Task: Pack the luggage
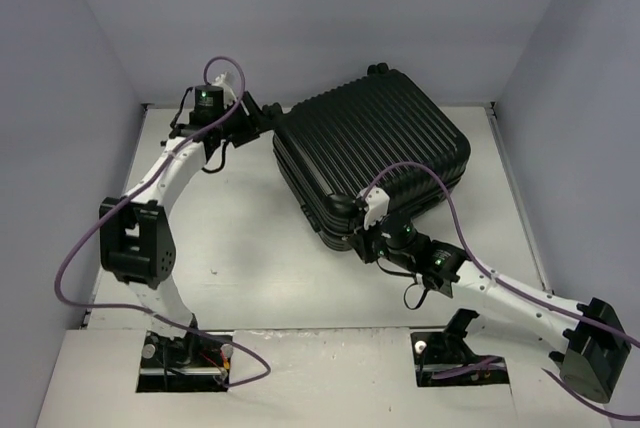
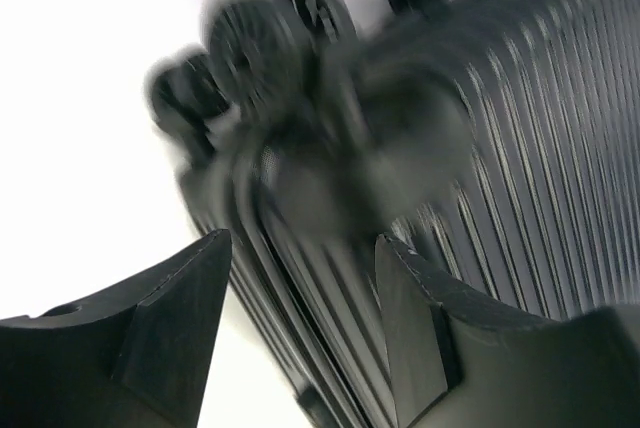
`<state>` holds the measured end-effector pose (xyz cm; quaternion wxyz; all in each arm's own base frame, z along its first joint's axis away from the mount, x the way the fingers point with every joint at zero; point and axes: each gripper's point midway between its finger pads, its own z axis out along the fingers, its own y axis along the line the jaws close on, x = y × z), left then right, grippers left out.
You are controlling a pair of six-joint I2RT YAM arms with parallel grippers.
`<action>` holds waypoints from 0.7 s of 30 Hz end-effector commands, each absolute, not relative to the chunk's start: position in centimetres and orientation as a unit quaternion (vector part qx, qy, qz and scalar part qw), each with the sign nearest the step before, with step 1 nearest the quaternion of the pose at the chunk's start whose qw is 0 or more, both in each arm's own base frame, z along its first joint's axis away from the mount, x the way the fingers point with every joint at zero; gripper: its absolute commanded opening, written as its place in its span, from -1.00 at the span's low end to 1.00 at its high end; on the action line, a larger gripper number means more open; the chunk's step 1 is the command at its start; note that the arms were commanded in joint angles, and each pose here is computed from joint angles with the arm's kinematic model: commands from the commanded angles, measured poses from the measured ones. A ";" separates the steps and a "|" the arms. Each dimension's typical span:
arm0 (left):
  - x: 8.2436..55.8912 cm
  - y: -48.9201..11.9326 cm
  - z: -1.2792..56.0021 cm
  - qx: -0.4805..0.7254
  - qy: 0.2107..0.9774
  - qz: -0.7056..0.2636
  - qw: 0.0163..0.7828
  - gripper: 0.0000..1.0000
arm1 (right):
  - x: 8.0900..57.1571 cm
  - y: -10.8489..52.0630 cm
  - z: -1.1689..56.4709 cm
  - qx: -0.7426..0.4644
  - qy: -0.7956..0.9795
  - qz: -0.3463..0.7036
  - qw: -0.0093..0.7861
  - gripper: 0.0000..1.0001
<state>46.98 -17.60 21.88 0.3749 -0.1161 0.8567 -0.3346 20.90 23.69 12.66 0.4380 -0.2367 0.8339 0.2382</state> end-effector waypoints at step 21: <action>45.7 -26.6 19.6 -0.068 0.787 -0.500 0.353 0.08 | 21.4 29.3 16.8 -0.236 0.772 0.307 0.504 -1.00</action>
